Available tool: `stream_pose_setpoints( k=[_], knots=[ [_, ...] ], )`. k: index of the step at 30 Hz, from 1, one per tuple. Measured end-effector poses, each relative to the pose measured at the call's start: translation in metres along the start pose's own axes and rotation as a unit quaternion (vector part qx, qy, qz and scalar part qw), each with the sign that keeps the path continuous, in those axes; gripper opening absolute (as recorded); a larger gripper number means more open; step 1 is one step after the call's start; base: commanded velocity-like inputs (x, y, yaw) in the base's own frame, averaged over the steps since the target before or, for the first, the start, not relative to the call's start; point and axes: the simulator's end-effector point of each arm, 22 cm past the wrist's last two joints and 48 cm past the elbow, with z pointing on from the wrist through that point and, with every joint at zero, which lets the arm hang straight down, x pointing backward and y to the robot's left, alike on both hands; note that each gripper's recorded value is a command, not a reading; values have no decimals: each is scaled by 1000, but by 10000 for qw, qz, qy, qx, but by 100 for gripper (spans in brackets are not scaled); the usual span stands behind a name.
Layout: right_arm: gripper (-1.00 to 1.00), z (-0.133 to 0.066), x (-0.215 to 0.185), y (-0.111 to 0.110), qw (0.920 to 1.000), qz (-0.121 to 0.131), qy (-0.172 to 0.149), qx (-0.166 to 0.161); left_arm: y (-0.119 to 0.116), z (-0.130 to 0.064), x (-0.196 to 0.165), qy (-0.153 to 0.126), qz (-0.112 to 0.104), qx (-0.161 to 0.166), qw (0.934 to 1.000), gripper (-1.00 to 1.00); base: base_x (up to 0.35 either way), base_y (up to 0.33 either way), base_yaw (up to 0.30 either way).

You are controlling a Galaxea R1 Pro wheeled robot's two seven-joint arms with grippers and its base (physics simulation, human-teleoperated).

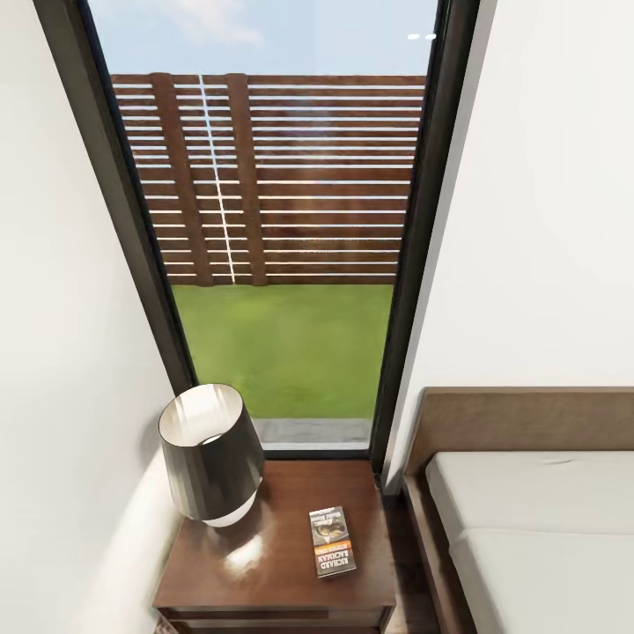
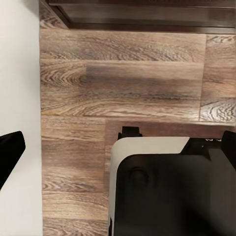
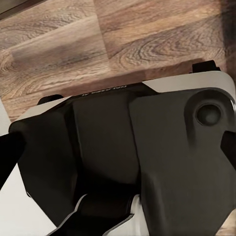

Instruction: In the bedroom, move the book from the bed onto either nightstand, and place the two sandals side by side next to the bed.

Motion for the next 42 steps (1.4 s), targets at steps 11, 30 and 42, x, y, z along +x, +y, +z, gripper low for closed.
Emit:
stream_pose_setpoints(
  k=[11, 30, 42],
  knots=[
    [100, 0, 1, 0, 10000, 3, 13, 3, -1, 0, 1, 11, 19, 10, 10000, 100, 0, 0, 0],
    [100, -1, 22, -6, 9999, 37, 145, 34, -9, 0, 2, 20, 30, 71, 10000, 100, 0, 0, 0],
    [100, -1, 35, -9, 9997, 61, 228, 55, -9, 0, 2, 18, 26, 70, 10000, 100, 0, 0, 0]
  ],
)
